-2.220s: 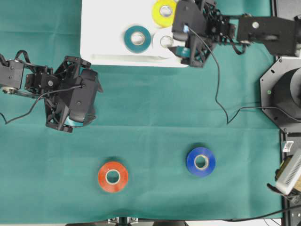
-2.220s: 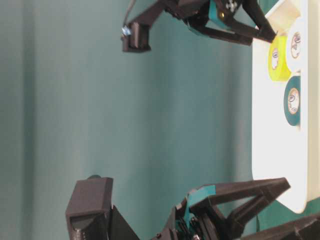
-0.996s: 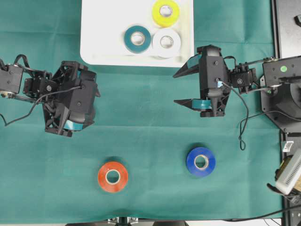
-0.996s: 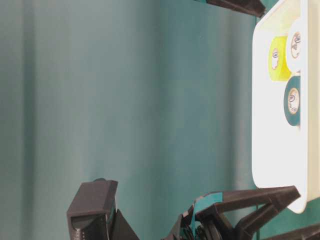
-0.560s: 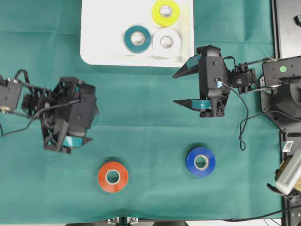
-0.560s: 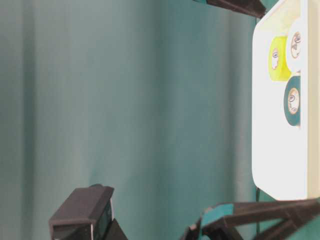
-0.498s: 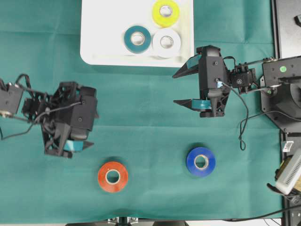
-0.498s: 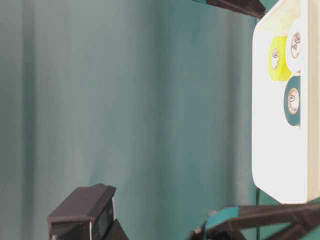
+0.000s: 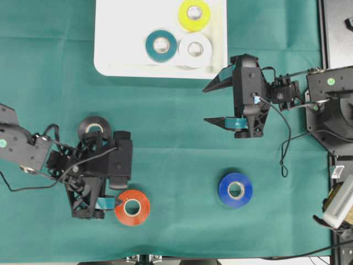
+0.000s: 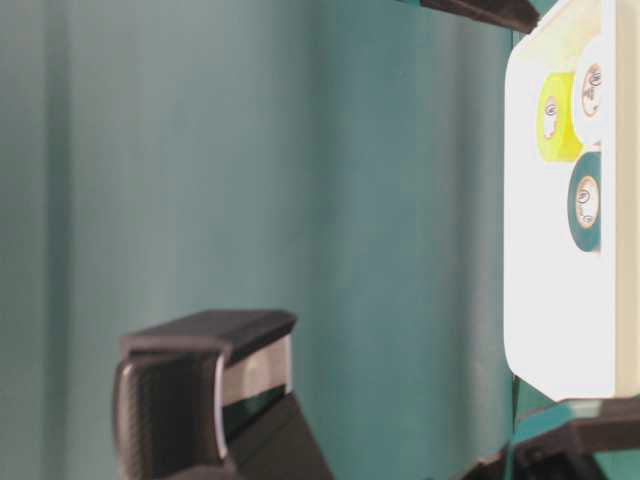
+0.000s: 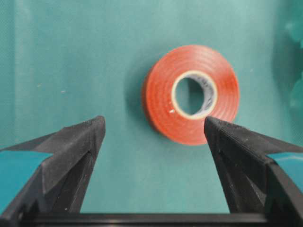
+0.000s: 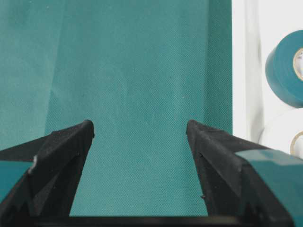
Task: Put the tape alternately from left to right into the white case.
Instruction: 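Move the left gripper down toward the red tape roll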
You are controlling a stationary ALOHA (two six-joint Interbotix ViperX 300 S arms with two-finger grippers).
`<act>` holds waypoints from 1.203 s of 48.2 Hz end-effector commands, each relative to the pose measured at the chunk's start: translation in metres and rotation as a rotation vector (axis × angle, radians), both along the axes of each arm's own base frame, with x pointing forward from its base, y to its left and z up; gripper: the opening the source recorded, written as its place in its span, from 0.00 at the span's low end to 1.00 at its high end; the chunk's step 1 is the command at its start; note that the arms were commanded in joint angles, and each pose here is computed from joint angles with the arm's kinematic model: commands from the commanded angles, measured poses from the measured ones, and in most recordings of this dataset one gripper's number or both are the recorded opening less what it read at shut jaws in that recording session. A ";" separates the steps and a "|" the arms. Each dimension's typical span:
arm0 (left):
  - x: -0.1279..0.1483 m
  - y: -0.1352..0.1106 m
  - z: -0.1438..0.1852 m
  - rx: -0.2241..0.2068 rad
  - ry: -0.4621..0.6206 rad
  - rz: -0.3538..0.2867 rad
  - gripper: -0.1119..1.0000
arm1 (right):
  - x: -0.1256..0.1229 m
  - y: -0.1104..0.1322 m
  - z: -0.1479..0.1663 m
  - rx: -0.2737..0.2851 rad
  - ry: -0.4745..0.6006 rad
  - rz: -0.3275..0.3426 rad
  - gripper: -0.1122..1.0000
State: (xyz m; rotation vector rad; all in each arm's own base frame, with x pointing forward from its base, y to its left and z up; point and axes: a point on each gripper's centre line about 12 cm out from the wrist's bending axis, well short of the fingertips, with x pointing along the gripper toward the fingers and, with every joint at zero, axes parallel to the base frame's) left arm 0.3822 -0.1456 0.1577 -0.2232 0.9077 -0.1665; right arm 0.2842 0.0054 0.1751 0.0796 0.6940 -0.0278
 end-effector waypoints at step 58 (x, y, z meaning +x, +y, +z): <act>0.024 -0.018 -0.050 -0.113 0.213 0.230 0.83 | 0.000 0.002 0.002 0.005 -0.026 0.011 0.84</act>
